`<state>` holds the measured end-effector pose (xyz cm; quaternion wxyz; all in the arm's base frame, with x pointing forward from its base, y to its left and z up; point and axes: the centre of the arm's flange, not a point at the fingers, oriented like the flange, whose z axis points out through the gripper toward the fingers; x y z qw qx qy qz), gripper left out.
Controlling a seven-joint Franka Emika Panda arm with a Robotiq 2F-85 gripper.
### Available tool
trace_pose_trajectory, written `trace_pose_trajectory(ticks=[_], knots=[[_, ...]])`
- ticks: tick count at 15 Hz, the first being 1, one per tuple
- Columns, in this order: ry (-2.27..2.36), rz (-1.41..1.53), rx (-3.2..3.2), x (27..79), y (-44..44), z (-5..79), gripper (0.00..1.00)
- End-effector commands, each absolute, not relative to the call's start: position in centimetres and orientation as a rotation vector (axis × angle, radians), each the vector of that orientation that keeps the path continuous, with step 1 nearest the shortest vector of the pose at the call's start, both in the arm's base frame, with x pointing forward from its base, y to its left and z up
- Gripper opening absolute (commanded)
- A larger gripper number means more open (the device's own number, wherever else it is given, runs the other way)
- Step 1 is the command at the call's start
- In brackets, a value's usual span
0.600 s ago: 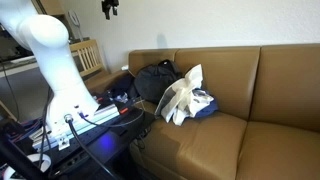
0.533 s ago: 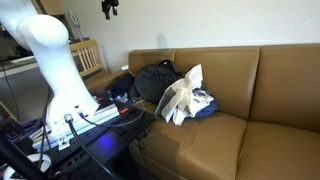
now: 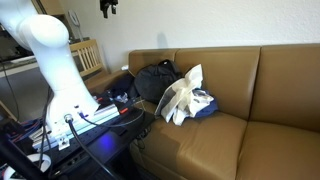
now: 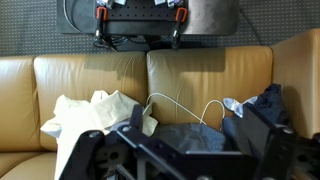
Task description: Place the black clothing on top of the clothing on the right
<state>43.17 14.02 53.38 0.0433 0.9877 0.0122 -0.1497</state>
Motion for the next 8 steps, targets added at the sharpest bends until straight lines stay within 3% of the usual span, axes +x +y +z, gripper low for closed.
trace_pose_trajectory(ticks=[1,8], knots=[[0.038,-0.459,3.02,43.2,14.0,53.4,1.0],[-0.157,-0.226,3.135,48.4,20.1,39.2,1.0]])
